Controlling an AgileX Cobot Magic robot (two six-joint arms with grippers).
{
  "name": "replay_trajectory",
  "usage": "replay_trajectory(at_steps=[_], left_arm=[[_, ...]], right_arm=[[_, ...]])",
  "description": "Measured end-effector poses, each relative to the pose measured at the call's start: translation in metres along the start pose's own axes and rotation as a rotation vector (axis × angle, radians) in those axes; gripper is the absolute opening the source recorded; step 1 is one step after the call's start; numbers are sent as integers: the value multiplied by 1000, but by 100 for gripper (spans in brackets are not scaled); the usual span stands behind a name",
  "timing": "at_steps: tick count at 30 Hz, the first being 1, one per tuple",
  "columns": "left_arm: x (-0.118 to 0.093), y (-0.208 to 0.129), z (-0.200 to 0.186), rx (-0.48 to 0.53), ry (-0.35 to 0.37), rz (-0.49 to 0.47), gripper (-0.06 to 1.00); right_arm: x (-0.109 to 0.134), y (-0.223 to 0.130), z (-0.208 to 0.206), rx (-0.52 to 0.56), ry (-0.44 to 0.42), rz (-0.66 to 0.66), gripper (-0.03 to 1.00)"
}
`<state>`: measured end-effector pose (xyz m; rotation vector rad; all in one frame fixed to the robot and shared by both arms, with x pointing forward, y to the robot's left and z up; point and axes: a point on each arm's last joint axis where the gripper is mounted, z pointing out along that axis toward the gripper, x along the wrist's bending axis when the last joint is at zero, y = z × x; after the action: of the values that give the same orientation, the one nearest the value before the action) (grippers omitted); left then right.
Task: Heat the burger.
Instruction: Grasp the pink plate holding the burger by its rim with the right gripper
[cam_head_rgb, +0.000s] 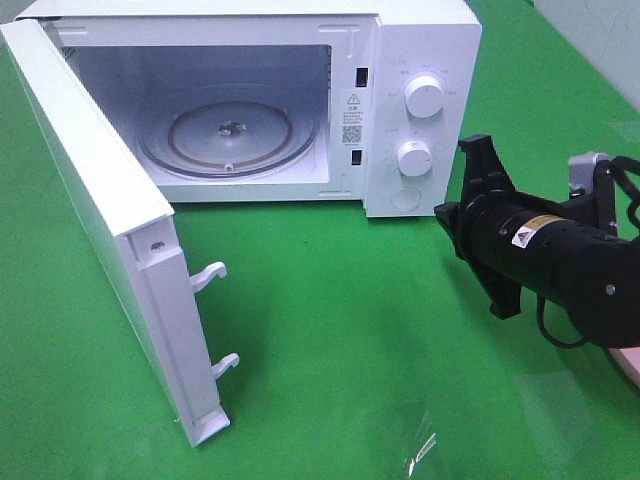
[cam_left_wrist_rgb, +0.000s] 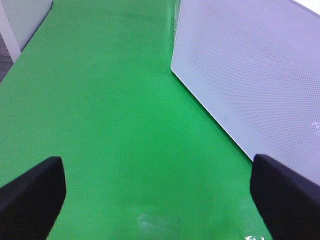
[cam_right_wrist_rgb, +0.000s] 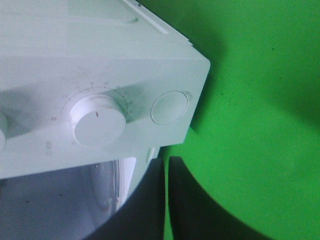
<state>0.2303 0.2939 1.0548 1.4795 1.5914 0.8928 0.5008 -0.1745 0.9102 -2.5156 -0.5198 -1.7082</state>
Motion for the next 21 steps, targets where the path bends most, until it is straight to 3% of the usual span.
replay_trajectory(at_steps=[5,6,9,11,12,13,16,18,21], left_arm=[[0,0,0,0,0,0,91],[0,0,0,0,0,0,91],[0,0,0,0,0,0,91],[0,0,0,0,0,0,91],[0,0,0,0,0,0,91],[0,0,0,0,0,0,91],[0,0,0,0,0,0,91],[0,0,0,0,0,0,91],[0,0,0,0,0,0,91]], right_arm=[[3,-1,-6,30,-50,-107,4],[5,-1,-10,47,-71,-184,4],[6,-1,-13,68,-94,-259,5],[8,-1,-20,106,-132,-424,5],[8,-1,-20,106,-132,-424,5],[9,-1,-23,126,-152,-510,5],[11,-1,-24,135,-154,-544,5],[21,-5,-24,211,-177,-713,5],[27,-7,-23,252,-184,-785,6]])
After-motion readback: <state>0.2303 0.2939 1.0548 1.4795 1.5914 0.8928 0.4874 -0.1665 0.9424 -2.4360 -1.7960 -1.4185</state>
